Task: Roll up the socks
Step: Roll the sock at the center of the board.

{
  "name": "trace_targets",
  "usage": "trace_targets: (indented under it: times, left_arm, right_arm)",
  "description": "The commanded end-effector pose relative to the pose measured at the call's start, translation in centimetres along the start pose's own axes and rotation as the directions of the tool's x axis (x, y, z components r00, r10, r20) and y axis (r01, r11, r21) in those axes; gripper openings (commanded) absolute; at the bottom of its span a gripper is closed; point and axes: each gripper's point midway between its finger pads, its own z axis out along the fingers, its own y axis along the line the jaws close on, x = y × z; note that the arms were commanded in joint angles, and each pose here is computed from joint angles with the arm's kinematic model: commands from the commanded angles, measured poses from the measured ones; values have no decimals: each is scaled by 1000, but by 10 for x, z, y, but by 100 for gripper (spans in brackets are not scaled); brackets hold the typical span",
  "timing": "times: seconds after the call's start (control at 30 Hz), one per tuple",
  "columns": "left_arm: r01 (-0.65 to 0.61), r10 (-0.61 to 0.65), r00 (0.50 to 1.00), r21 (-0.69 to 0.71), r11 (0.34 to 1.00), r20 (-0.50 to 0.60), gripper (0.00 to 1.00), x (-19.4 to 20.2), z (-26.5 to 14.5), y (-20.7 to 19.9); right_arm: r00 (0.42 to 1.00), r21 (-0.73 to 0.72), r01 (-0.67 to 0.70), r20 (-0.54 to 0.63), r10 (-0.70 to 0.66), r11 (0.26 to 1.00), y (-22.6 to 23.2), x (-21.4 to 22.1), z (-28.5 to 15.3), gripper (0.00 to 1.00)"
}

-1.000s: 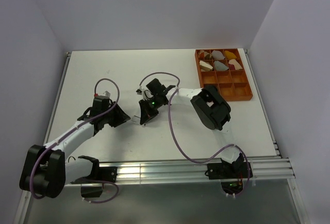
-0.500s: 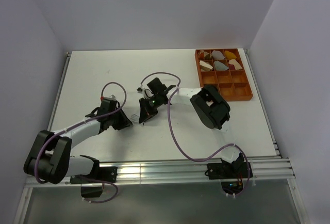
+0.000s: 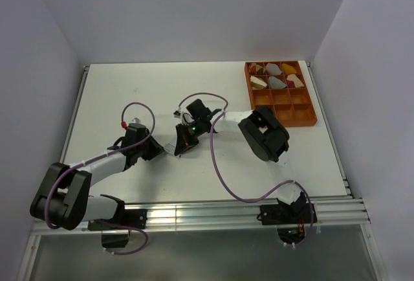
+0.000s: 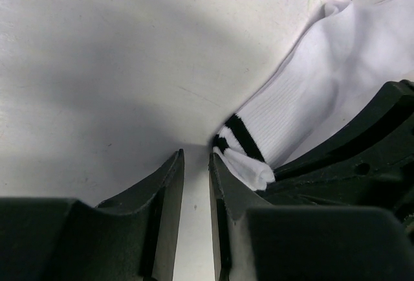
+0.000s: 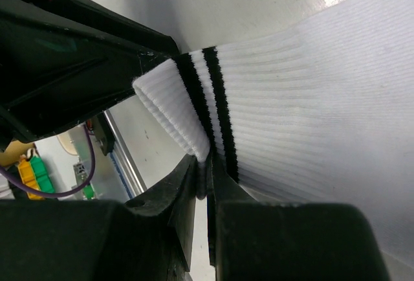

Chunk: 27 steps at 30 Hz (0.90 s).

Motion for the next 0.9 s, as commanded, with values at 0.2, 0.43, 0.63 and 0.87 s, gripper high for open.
trace_targets:
  times: [0.2,0.43,0.63,0.87]
  left_arm:
    - [17,-19,1000,77,997,17,29,0,-3,-11]
    - [23,-29,998,123,992,49,37,-3,-9,-15]
    - [36,-43,998,129,991,49,38,-3,-3,-16]
    - [54,-61,998,177,983,33,38,1,0,-22]
  right_arm:
    - [994,11,-108,-27,109,994,-18,14,11,0]
    - [992,17,-120,-30,121,993,-22,10,12,0]
    - [992,17,-121,-31,122,992,-23,11,13,0]
    - [991,19,-126,-34,127,992,-24,11,13,0]
